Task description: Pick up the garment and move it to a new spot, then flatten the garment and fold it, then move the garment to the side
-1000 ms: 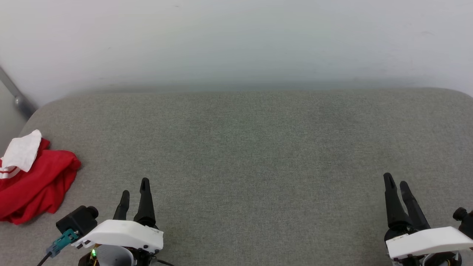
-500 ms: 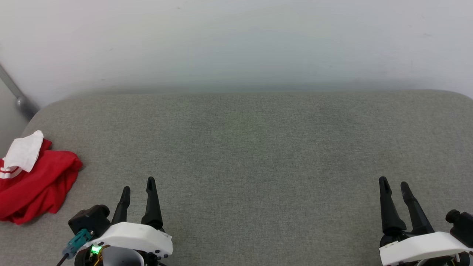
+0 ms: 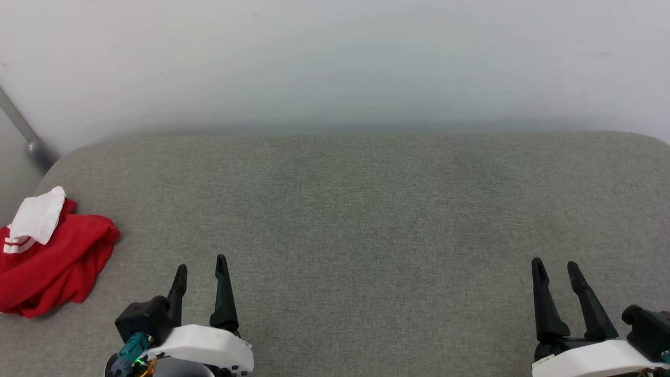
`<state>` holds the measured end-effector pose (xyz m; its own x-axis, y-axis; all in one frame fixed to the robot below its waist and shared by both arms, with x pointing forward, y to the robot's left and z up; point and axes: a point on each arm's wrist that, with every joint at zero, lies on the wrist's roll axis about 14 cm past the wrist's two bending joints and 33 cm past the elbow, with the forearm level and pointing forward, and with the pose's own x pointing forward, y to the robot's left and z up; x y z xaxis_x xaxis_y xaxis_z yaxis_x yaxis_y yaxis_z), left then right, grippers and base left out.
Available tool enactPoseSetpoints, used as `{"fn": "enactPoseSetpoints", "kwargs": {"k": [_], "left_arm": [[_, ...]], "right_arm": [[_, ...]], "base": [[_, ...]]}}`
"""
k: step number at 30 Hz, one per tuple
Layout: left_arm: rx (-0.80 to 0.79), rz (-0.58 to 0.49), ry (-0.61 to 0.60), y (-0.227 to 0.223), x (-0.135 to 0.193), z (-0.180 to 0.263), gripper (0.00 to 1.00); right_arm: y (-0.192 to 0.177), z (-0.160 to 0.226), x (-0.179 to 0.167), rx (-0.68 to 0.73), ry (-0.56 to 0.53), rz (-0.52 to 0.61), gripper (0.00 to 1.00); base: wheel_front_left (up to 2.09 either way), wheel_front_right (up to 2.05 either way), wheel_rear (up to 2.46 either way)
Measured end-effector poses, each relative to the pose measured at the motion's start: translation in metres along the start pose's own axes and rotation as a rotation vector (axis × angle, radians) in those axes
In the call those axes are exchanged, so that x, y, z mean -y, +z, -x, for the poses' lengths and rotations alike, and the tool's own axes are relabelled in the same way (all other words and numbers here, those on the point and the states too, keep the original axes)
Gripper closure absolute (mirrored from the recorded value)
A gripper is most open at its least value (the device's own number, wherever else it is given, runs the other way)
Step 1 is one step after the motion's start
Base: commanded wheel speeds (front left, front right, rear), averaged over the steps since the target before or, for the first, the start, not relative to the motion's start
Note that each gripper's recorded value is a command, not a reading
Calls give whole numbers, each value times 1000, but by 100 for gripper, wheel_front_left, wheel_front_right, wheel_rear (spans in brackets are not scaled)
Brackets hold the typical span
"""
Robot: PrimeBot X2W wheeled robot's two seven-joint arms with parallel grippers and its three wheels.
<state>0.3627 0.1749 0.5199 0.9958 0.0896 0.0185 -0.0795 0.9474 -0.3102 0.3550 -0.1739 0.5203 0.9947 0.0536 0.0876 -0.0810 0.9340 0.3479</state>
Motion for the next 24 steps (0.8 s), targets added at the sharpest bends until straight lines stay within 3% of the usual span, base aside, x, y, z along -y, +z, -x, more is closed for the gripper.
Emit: {"fn": "enactPoseSetpoints", "kwargs": {"k": [24], "left_arm": [[83,-180,-39,8,9,9,0]], "right_arm": [[13,4,-12,61,53,189,0]], "base": [[0,0,0]]}}
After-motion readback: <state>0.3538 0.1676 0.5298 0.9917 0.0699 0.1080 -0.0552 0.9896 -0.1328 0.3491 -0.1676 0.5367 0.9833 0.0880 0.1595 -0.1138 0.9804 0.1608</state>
